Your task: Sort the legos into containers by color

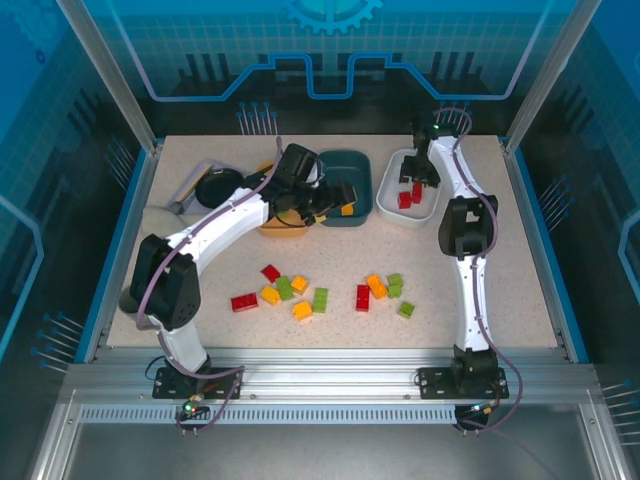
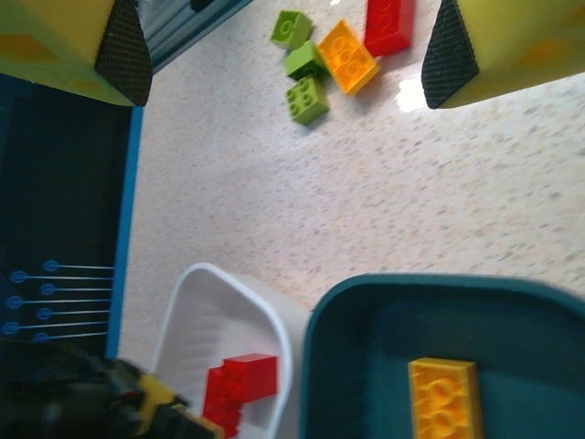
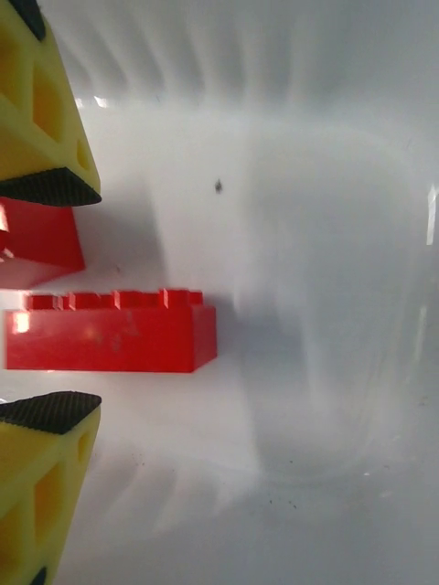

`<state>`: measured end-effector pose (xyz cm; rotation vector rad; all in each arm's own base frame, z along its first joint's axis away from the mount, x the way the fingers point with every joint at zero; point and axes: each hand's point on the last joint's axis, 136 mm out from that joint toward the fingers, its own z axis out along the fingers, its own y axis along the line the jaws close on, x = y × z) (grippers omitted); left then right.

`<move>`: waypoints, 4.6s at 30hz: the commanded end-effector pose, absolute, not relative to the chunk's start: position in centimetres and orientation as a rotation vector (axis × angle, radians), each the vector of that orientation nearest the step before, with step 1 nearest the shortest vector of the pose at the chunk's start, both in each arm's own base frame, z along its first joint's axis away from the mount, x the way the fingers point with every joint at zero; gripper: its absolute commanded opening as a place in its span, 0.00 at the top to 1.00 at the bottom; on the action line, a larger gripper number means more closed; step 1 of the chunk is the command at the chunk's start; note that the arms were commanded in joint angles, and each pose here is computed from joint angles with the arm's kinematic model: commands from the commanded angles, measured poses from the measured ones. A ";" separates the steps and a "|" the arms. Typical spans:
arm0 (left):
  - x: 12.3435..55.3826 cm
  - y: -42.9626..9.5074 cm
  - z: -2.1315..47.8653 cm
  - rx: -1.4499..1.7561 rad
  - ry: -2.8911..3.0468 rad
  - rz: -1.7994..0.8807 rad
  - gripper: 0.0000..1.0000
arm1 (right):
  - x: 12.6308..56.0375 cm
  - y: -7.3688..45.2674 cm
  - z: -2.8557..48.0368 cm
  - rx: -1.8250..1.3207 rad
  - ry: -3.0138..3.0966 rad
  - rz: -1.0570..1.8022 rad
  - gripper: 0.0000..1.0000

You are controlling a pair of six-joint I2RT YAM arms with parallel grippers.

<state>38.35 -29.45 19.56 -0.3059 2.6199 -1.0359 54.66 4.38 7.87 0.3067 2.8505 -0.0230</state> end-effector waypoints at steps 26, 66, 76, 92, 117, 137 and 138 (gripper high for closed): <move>22.5 -26.3 8.1 -0.115 3.053 -0.252 0.27 | 22.2 20.8 17.5 -0.186 2.646 1.024 0.23; 22.7 -26.4 -0.6 -0.017 3.175 0.040 0.62 | 18.5 18.7 17.9 -0.140 2.636 1.104 0.22; 24.6 -27.2 3.4 -0.002 3.085 -0.015 0.66 | 18.4 18.9 18.4 -0.164 2.617 1.124 0.23; 35.4 -19.4 14.5 -0.292 2.861 -0.186 0.67 | 24.1 23.6 23.8 -0.287 2.450 1.226 0.21; 45.8 -10.2 6.2 -0.725 2.920 0.189 0.67 | 35.6 31.8 22.6 -0.191 2.460 1.344 0.17; 47.1 -14.4 13.4 -0.640 2.794 -0.066 0.33 | 31.2 23.8 17.3 -0.102 2.744 0.864 0.23; 46.9 -14.9 14.4 -0.638 2.777 -0.105 0.31 | 30.5 22.7 16.4 -0.115 2.785 0.785 0.25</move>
